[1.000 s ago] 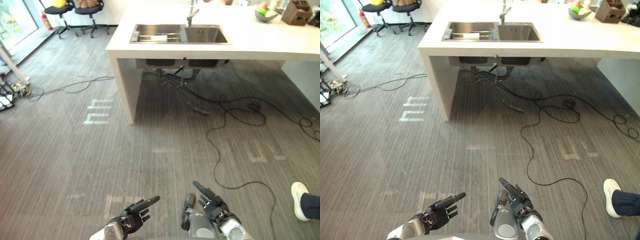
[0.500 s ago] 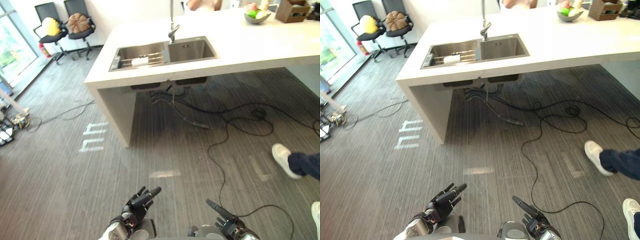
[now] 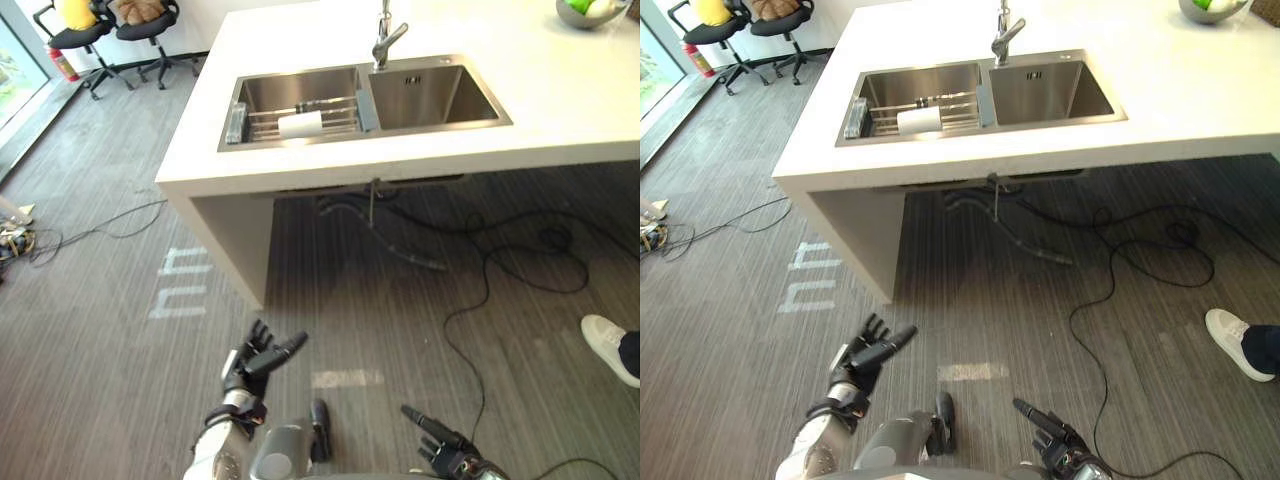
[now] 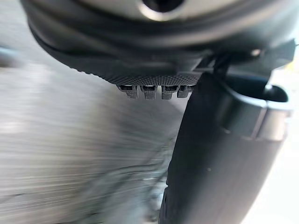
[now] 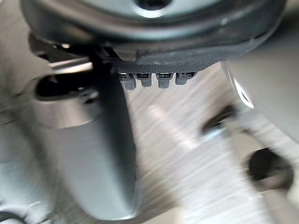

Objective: Walk over to the sink, pick up the cup, carry it to the dishwasher, place the cup inside the dishwasher, then close the dishwasher door

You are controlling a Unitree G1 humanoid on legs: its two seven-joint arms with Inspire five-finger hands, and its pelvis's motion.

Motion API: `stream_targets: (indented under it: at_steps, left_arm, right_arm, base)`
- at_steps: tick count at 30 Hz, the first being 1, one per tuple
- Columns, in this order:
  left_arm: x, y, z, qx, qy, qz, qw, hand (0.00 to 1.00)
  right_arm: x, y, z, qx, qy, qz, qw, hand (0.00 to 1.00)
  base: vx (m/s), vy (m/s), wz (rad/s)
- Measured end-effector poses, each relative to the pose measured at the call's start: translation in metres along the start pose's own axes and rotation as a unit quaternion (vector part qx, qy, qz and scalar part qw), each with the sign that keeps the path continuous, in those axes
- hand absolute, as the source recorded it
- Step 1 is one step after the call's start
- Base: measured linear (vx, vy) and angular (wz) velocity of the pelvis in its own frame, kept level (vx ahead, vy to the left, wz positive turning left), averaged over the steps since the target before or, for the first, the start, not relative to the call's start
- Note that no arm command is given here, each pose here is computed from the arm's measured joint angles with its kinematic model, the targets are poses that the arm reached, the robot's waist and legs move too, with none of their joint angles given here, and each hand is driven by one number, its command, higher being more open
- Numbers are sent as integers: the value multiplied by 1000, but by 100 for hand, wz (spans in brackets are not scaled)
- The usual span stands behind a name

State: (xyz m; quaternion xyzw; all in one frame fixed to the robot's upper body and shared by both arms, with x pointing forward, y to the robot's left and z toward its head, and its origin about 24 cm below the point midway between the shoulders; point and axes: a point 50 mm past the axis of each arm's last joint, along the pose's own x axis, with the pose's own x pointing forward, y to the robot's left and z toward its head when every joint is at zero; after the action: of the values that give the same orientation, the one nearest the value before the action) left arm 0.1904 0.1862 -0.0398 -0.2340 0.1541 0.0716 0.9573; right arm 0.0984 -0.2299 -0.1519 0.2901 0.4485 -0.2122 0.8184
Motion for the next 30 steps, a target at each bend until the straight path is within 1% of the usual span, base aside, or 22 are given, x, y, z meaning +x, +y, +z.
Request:
stream_targets:
  at_steps: [2,3,5,6,8,9,10,11,12,14,15,16,18,19,25,28,30]
  left_arm:
    - [1,-10,21,4,-52,-17,999,100]
    - [1,-12,25,3,-64,-16,998,100]
    - [2,-24,45,-1,-116,-30,993,100]
    - [5,-29,51,1,-128,-40,991,100]
    - [12,-43,75,22,-167,-78,983,100]
    - [12,-43,81,30,-177,-84,980,100]
    - [8,-40,91,44,-196,-86,976,100]
    - [0,-37,92,28,-211,-72,974,100]
    - [-6,-36,95,24,-222,-69,972,100]
    - [-13,-52,109,21,-258,-104,960,100]
    - [-16,-64,119,23,-281,-138,950,100]
    - [-20,-72,126,25,-298,-162,940,100]
    - [-22,-82,131,27,-310,-189,931,100]
    - [-26,-83,131,51,-299,-210,929,100]
    - [-26,-86,128,48,-294,-216,930,100]
    - [-23,-95,119,55,-270,-228,934,100]
    - [-17,-103,107,70,-239,-240,938,100]
  right_arm:
    - [0,2,5,-1,-17,-6,1000,100]
    - [0,1,7,3,-22,-9,1000,100]
    - [-1,-5,11,34,-34,-24,999,100]
    - [-1,-8,10,46,-33,-29,998,100]
    - [-7,-26,-14,100,16,-65,993,100]
    - [-10,-31,-25,109,34,-76,991,100]
    - [-20,-39,-55,129,83,-96,983,100]
    - [-25,-48,-59,153,86,-112,978,100]
    - [-26,-52,-56,151,86,-115,978,100]
    - [-27,-57,-51,142,101,-115,978,100]
    - [-27,-56,-53,144,114,-109,977,100]
    - [-26,-52,-54,137,125,-87,979,100]
    - [-26,-52,-52,129,137,-63,980,100]
    - [-35,-57,-68,169,172,-49,969,100]
    - [-36,-58,-70,169,171,-52,969,100]
    - [-35,-57,-69,166,151,-52,973,100]
    - [-33,-55,-68,167,129,-52,976,100]
  base:
    - [518,116,37]
    - [443,34,31]
    - [470,-70,59]
    - [436,-176,110]
    - [365,-263,145]
    - [404,-382,122]
    - [404,-401,42]
    - [382,-377,7]
    - [342,-280,-20]
    - [279,-201,7]
    - [240,-195,10]
    - [201,-175,6]
    - [94,-96,7]
    - [30,-34,4]
    - [0,0,-2]
    - [2,-1,-9]
    - [11,-11,-8]
